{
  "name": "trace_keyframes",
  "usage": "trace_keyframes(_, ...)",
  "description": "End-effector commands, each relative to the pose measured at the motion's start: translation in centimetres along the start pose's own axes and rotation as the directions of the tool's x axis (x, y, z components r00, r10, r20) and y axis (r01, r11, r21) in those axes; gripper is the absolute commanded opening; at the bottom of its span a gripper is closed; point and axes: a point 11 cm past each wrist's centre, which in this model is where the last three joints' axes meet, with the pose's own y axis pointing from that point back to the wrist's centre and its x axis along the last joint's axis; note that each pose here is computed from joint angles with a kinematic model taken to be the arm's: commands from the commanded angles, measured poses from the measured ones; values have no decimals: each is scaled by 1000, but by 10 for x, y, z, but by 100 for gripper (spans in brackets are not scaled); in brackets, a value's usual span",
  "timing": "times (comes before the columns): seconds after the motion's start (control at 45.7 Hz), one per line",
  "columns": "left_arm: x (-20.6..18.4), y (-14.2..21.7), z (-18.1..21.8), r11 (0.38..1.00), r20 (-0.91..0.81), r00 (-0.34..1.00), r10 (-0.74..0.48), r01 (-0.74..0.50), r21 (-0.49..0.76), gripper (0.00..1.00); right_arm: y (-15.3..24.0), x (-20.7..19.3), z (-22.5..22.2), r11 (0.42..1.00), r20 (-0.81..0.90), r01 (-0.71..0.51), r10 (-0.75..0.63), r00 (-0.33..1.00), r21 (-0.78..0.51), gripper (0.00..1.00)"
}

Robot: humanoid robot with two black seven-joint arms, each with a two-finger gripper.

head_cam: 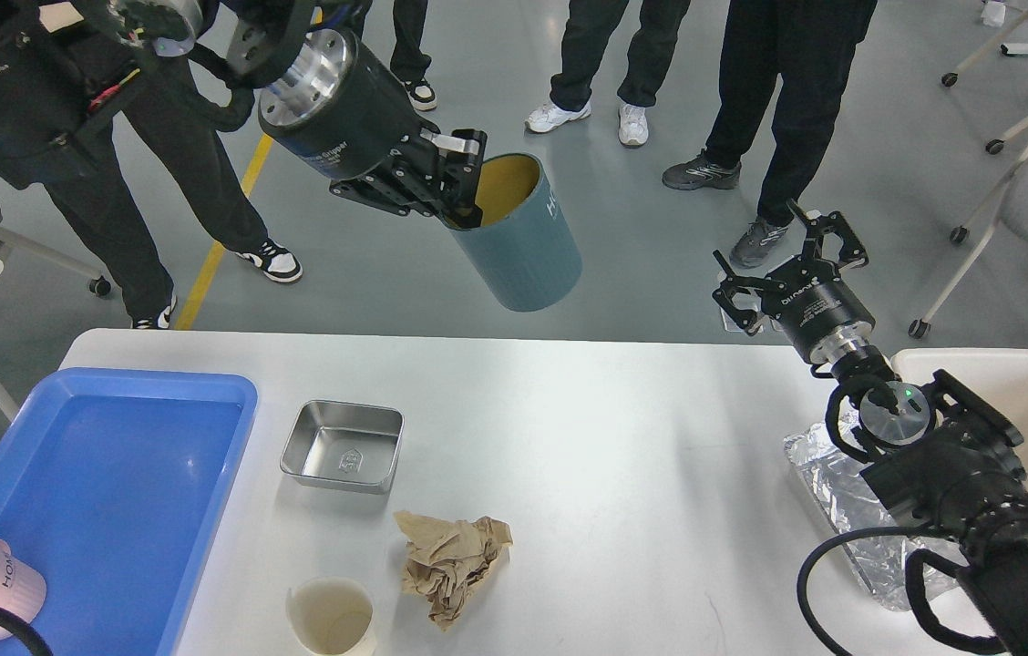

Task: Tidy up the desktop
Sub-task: 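Lift the teal mug high and carry it toward the blue tray, then lower the teal mug into the blue tray and release it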

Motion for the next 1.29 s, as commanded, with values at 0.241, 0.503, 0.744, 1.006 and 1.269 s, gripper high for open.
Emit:
trace_keyframes(0.241,-13,40,-141,982,-260,960,105,-59,180,3,0,0,0,1000,-8,1,-1,1000,-7,100)
trace_keyframes(0.503,-76,98,-281,927,-501,824,266,-76,368,3,-1,-1,4,1000,-11,3,-3,1000,-18,100)
trace_keyframes(0.744,-131,94,-347,897,-594,738,321,-34,441,2,-3,-3,14,1000,3,4,-4,1000,-28,100)
trace_keyframes(1.006,-189,40,-386,901,-670,650,358,-51,432,1,-2,-2,15,1000,3,-1,1,1000,-28,100)
trace_keyframes(1.269,-234,-3,-387,908,-691,659,296,29,417,1,-1,0,15,1000,4,-4,4,1000,-29,100)
